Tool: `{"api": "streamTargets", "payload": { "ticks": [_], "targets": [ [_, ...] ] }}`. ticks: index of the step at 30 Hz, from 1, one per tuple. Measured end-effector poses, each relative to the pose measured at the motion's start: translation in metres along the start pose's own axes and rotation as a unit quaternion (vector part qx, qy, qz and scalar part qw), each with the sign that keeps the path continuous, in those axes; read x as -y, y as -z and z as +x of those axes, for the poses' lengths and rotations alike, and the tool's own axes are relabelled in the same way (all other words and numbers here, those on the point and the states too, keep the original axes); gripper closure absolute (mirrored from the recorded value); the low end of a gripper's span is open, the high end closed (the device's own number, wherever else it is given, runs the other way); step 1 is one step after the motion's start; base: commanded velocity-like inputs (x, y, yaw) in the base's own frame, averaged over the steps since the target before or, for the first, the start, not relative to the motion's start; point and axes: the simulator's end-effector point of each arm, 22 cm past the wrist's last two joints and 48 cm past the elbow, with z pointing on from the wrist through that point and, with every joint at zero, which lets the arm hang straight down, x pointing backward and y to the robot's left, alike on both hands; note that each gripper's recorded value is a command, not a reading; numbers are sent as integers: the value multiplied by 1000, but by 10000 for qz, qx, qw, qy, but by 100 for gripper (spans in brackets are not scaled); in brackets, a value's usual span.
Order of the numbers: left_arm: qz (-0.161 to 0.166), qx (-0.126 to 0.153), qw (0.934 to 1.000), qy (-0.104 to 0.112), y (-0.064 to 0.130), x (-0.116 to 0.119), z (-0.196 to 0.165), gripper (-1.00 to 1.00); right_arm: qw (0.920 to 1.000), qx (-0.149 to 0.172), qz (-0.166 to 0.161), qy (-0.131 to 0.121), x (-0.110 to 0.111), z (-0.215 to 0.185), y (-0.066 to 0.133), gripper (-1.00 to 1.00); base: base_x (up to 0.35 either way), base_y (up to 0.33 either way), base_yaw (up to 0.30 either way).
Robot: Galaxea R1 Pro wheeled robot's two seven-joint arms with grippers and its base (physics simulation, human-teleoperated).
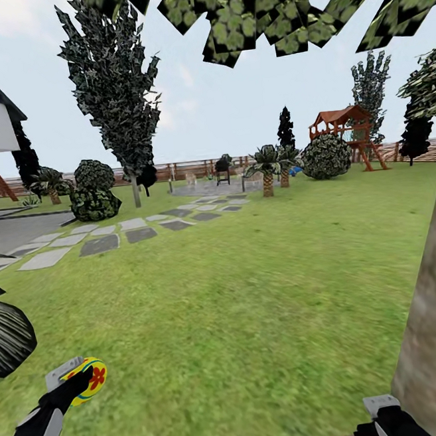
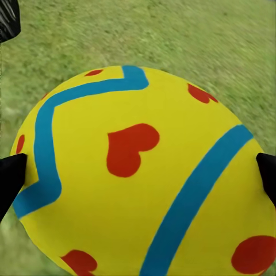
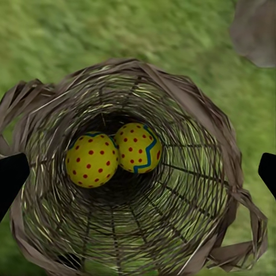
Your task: Take the three Easter eggs out of the wicker basket on the lawn in the garden, then place them on the lawn next to a single tree (choose any tree) so that all three eggs are next to the same tree and none are left in the basket.
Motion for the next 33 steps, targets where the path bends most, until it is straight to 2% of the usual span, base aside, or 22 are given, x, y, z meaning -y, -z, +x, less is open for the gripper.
{"api": "streamTargets", "payload": {
  "ticks": [21,31,33],
  "targets": [
    [7,0,10000,4,-14,-8,32,100,10000,1,-41,-1,-11,16,-31,-100,0,0,0],
    [66,-49,10000,48,-20,-2,56,100,10000,-7,-69,22,-20,26,-47,-100,0,0,0],
    [111,-88,9999,35,-21,6,66,100,10000,-12,-75,35,-22,28,-50,-100,0,0,0]
  ]
}}
